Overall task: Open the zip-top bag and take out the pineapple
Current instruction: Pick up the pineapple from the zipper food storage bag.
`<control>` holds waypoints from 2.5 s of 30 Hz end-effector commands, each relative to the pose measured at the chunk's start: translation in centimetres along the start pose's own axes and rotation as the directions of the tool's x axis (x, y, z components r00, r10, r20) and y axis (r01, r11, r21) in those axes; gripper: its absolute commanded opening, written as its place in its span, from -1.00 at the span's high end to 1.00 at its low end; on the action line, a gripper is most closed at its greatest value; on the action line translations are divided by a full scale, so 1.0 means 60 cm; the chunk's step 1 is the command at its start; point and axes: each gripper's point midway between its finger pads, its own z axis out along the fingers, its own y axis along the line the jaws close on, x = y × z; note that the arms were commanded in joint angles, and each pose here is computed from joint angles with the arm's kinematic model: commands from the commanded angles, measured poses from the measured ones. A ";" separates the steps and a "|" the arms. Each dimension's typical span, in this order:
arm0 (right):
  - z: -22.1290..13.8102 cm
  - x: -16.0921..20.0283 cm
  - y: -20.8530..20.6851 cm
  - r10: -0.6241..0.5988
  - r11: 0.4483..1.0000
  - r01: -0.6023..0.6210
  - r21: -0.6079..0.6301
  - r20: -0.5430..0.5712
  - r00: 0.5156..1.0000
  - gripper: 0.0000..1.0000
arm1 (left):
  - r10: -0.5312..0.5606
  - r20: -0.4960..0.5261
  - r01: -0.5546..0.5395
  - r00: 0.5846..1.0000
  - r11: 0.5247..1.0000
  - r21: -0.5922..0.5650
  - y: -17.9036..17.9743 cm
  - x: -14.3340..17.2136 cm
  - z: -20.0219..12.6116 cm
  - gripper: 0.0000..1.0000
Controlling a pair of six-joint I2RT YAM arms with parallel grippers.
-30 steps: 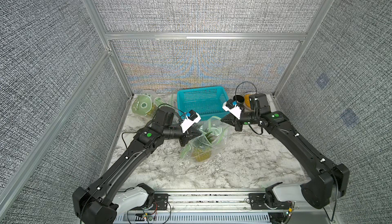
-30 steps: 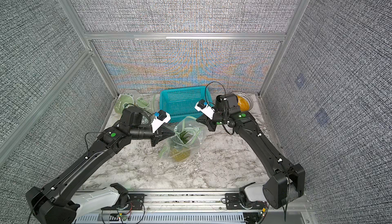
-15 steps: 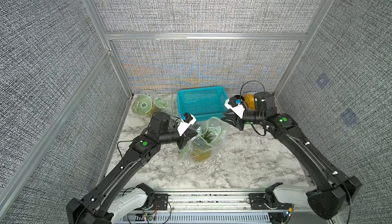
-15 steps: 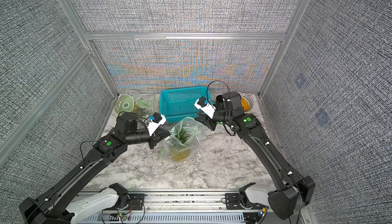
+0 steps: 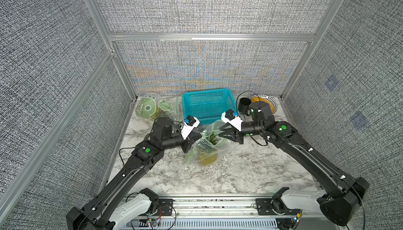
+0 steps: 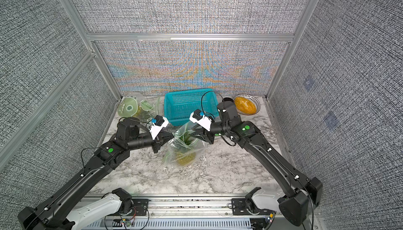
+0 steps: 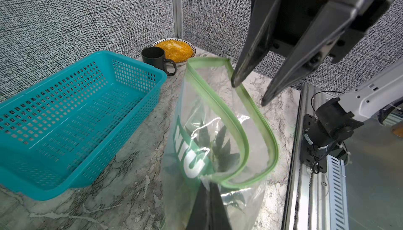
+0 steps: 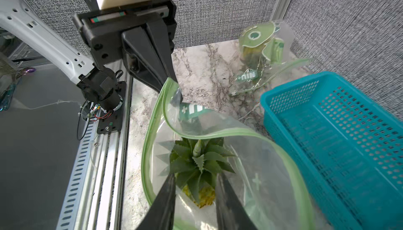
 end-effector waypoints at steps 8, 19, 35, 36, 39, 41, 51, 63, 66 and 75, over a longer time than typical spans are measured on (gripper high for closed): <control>0.045 -0.001 -0.009 0.040 0.999 -0.040 -0.013 0.011 0.999 0.13 | 0.005 0.027 -0.004 1.000 1.000 -0.022 0.004 -0.009 -0.005 1.00; 0.081 0.007 -0.019 0.057 0.998 -0.057 -0.011 -0.010 0.998 -0.13 | 0.010 0.029 -0.009 1.000 1.000 -0.025 0.002 -0.007 -0.008 1.00; 0.127 0.041 -0.035 0.075 0.997 -0.074 0.016 -0.082 0.994 -0.25 | 0.010 0.028 -0.009 1.000 1.000 -0.022 0.001 -0.006 -0.008 1.00; 0.130 0.046 -0.036 0.078 0.997 -0.077 0.014 -0.091 0.993 -0.25 | 0.010 0.029 -0.010 1.000 1.000 -0.022 0.002 -0.007 -0.008 1.00; 0.137 0.053 -0.035 0.080 0.997 -0.079 0.013 -0.106 0.991 -0.24 | 0.010 0.027 -0.009 1.000 1.000 -0.027 0.002 -0.005 -0.008 1.00; 0.137 0.055 -0.033 0.075 0.997 -0.074 0.012 -0.109 0.991 -0.15 | 0.008 0.025 -0.007 1.000 1.000 -0.030 0.003 -0.002 -0.008 1.00; 0.108 0.029 -0.021 0.021 0.999 -0.020 0.028 -0.050 0.999 1.00 | -0.022 0.018 0.025 1.000 0.987 -0.158 0.035 0.012 -0.018 1.00; 0.080 0.003 0.008 0.006 1.000 -0.006 -0.021 -0.006 1.000 1.00 | -0.100 0.072 0.118 0.992 0.942 -0.313 0.078 0.019 -0.033 1.00; 0.078 0.001 0.013 0.007 0.999 -0.007 -0.036 -0.009 1.000 1.00 | -0.117 0.065 0.131 0.991 0.942 -0.307 0.078 0.020 -0.028 1.00; 0.026 -0.071 -0.003 -0.048 0.995 0.034 0.096 0.146 0.988 1.00 | -0.098 0.020 0.100 0.995 0.974 -0.203 0.050 0.021 -0.015 1.00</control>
